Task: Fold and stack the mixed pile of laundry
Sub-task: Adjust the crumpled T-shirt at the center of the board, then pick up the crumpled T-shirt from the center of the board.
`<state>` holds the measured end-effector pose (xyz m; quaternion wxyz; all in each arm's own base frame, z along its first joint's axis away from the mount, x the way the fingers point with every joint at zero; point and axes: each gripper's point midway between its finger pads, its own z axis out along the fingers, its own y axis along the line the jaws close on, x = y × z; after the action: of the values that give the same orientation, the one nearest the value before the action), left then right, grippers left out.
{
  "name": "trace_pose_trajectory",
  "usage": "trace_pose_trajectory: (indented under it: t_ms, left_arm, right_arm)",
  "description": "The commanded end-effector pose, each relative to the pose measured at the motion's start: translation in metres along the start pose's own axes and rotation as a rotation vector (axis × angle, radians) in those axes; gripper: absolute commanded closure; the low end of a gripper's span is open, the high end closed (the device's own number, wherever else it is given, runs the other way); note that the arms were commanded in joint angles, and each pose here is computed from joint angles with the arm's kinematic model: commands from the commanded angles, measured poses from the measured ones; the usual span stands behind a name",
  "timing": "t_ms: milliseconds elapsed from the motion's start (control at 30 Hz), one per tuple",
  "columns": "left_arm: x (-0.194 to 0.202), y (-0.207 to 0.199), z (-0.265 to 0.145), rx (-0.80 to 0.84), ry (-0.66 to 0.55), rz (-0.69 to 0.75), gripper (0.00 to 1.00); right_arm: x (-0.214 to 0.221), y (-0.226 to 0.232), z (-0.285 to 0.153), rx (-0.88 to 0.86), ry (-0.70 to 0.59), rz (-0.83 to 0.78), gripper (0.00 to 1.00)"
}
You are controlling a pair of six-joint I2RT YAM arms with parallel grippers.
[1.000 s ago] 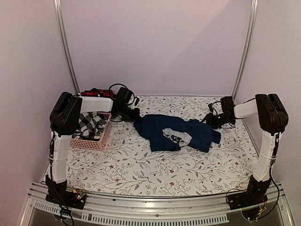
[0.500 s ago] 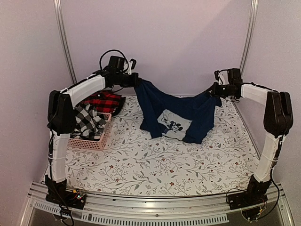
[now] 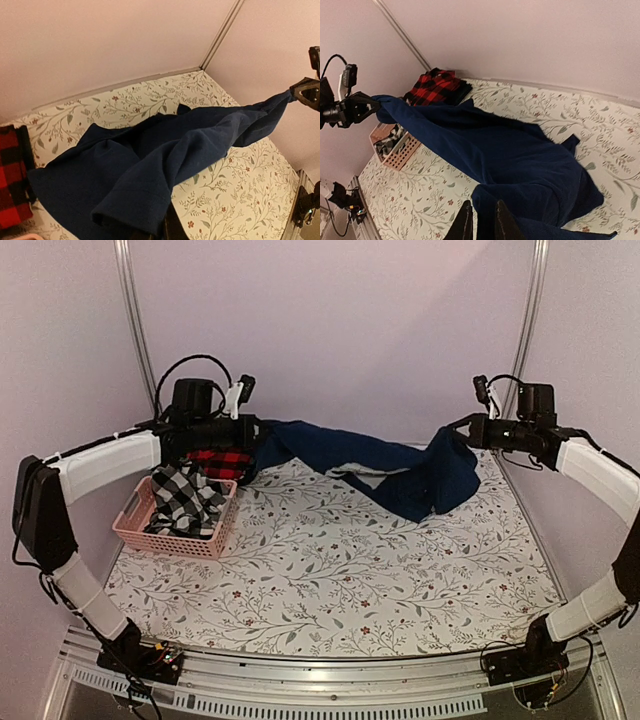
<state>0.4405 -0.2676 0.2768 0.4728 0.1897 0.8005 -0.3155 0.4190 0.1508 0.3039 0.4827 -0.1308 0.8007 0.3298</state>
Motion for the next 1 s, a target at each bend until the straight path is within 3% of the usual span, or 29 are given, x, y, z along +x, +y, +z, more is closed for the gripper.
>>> trace_pose_trajectory:
  t_ms: [0,67,100,133,167,200,300,633,867,967]
  left_arm:
    - [0.065,0.003,-0.002,0.007,0.053,-0.033,0.95]
    - [0.095,0.017,-0.002,-0.048,0.116,-0.056,0.88]
    - [0.113,0.027,-0.003,-0.096,0.173,-0.081,0.76]
    - [0.124,0.034,-0.005,-0.137,0.208,-0.096,0.57]
    - [0.13,0.039,-0.006,-0.164,0.228,-0.107,0.45]
    - [0.134,0.041,-0.008,-0.176,0.233,-0.112,0.37]
    - [0.14,0.043,-0.011,-0.188,0.241,-0.114,0.34]
    - [0.156,0.053,-0.011,-0.238,0.282,-0.167,0.34]
    - [0.173,0.057,-0.014,-0.262,0.31,-0.225,0.34]
    - [0.188,0.063,-0.014,-0.297,0.343,-0.277,0.34]
  right_arm:
    - [0.108,0.037,-0.004,-0.172,0.238,0.084,0.66]
    - [0.127,0.035,-0.011,-0.15,0.254,0.11,0.27]
    - [0.131,0.033,-0.017,-0.122,0.253,0.111,0.16]
    - [0.136,0.028,-0.02,-0.084,0.256,0.106,0.09]
    - [0.141,0.021,-0.022,-0.041,0.263,0.108,0.07]
    - [0.145,0.014,-0.024,0.002,0.271,0.113,0.07]
    - [0.164,-0.009,-0.022,0.119,0.327,0.154,0.08]
    - [0.259,-0.066,-0.014,0.352,0.487,0.376,0.26]
    - [0.291,-0.076,-0.013,0.385,0.54,0.424,0.28]
    - [0.298,-0.067,-0.006,0.308,0.554,0.449,0.48]
